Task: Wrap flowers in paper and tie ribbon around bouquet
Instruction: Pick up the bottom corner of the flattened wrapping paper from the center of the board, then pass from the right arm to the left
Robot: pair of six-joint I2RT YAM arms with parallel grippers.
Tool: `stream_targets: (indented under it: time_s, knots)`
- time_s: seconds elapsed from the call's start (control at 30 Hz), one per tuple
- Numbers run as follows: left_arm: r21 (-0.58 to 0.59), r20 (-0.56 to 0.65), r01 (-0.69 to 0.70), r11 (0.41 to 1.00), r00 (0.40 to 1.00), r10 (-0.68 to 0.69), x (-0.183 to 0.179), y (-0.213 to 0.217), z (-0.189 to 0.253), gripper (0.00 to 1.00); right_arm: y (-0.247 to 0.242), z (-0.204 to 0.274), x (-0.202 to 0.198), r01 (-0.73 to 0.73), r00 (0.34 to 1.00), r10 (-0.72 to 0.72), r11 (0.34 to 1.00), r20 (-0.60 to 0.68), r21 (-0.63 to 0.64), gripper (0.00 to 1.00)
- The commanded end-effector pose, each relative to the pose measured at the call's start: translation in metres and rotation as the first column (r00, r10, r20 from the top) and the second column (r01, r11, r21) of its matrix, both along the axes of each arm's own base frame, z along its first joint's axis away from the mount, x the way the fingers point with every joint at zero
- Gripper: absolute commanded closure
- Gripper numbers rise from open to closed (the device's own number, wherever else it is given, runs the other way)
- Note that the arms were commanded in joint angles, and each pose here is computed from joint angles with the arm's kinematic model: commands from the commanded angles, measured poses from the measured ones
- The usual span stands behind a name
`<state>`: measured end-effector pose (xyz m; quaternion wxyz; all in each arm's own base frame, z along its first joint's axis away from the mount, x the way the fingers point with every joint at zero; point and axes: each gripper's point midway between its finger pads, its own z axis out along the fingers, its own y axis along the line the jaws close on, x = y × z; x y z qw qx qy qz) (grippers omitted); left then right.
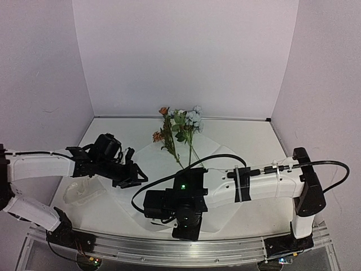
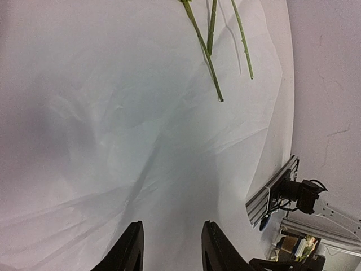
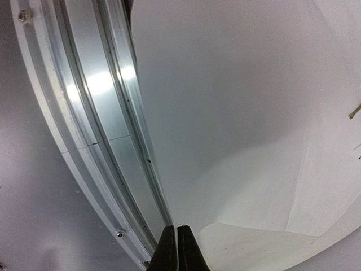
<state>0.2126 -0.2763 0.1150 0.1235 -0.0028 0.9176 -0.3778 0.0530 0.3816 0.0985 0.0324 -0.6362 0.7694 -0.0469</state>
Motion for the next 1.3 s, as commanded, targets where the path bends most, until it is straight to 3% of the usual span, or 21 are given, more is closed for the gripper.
stream_targets:
  time_s: [0.0,0.2,0.33,0.6,0.7,0.8,1.0,1.27]
  knots:
    - [-0.201,0.068,0.205,0.958,0.978,-0.196,0.01,-0.052,0.022,0.65,0.003,0.022,0.019,0.015,0.993,-0.025,0.997,0.116,0.079,1.0]
    - [-0.148,0.098,0.207,0.967,0.976,-0.194,0.015,-0.037,0.011,0.6,0.001,0.027,0.032,0.031,0.984,-0.054,0.99,0.172,0.134,1.0]
    - [-0.119,0.261,0.247,0.962,0.942,-0.21,0.009,-0.02,0.04,0.56,0.0,0.032,0.037,0.075,0.985,-0.106,0.973,0.135,0.218,1.0]
    - [-0.093,0.531,0.493,0.865,0.759,-0.376,-0.037,-0.037,0.056,0.5,0.003,0.035,0.029,0.127,0.991,-0.13,0.951,-0.011,0.282,1.0]
    - [-0.085,0.665,0.564,0.822,0.646,-0.375,-0.062,-0.05,0.067,0.52,0.003,0.035,0.024,0.176,0.983,-0.151,0.939,-0.106,0.297,1.0]
    - [-0.079,0.748,0.581,0.81,0.572,-0.338,-0.073,-0.049,0.073,0.5,0.004,0.037,0.023,0.204,0.974,-0.16,0.928,-0.161,0.312,1.0]
    - [-0.004,0.807,0.665,0.746,0.443,-0.391,-0.087,-0.062,0.076,0.47,0.009,0.038,0.021,0.244,0.955,-0.172,0.919,-0.241,0.31,1.0]
    - [0.045,0.79,0.748,0.663,0.379,-0.481,-0.105,-0.085,0.059,0.45,0.009,0.037,0.029,0.28,0.943,-0.201,0.91,-0.267,0.305,1.0]
